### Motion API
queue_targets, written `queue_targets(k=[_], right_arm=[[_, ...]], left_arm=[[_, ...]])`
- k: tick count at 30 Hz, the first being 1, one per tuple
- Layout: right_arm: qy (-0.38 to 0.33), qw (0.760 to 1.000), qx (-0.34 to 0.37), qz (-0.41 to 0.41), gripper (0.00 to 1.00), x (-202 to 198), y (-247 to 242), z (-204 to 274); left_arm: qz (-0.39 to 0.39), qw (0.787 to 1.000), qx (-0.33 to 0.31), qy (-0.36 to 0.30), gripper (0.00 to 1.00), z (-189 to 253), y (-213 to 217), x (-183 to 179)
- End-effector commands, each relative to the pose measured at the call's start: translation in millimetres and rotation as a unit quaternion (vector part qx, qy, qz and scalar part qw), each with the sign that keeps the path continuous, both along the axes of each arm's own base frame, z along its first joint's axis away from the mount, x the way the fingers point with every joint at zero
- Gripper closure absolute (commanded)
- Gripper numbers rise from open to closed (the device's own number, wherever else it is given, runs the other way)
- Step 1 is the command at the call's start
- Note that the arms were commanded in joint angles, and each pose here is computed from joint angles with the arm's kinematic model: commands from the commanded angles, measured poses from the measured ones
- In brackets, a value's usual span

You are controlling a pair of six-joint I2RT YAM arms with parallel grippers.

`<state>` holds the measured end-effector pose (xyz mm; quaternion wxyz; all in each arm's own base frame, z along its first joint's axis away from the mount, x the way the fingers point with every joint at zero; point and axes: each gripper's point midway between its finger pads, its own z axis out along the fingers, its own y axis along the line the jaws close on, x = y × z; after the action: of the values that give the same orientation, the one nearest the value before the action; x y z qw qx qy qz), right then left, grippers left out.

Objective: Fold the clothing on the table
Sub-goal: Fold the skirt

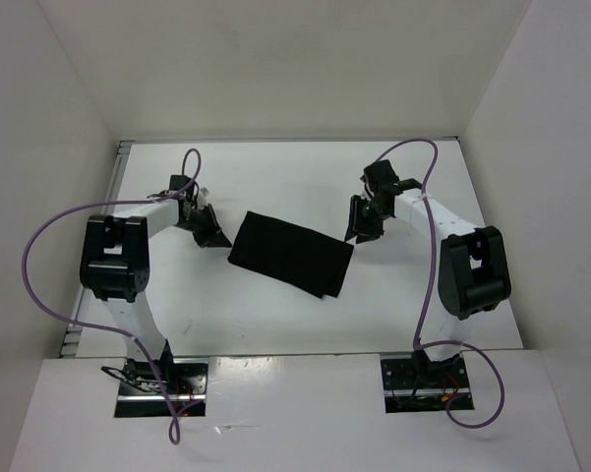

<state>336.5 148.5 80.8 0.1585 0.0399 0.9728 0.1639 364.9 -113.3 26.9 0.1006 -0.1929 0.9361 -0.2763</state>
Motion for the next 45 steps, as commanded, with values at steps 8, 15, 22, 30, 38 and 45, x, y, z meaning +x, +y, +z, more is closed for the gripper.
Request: queue_targets(k=[8, 15, 22, 30, 38, 45], right_arm=[[-0.008, 1.0, 0.013, 0.007, 0.58, 6, 7, -4], [-0.019, 0.999, 0.031, 0.003, 0.58, 12, 6, 3], [-0.021, 0.999, 0.048, -0.004, 0.58, 16, -2, 8], [-0.02, 0.998, 0.057, -0.004, 0.58, 15, -2, 5], [-0.017, 0.997, 0.081, 0.002, 0.48, 14, 6, 6], [0.022, 0.997, 0.079, -0.013, 0.51, 11, 6, -17]], left_arm=[[-0.005, 0.998, -0.009, -0.055, 1.0, 53, -2, 6], [-0.007, 0.999, -0.012, -0.032, 1.0, 33, -3, -5], [-0.008, 1.0, -0.027, -0.008, 1.0, 14, -8, -12], [-0.013, 1.0, -0.015, 0.021, 1.0, -13, -8, -20], [-0.014, 0.998, 0.039, 0.043, 1.0, -35, -1, -28], [-0.022, 0.998, 0.04, 0.035, 1.0, -29, -3, -29]])
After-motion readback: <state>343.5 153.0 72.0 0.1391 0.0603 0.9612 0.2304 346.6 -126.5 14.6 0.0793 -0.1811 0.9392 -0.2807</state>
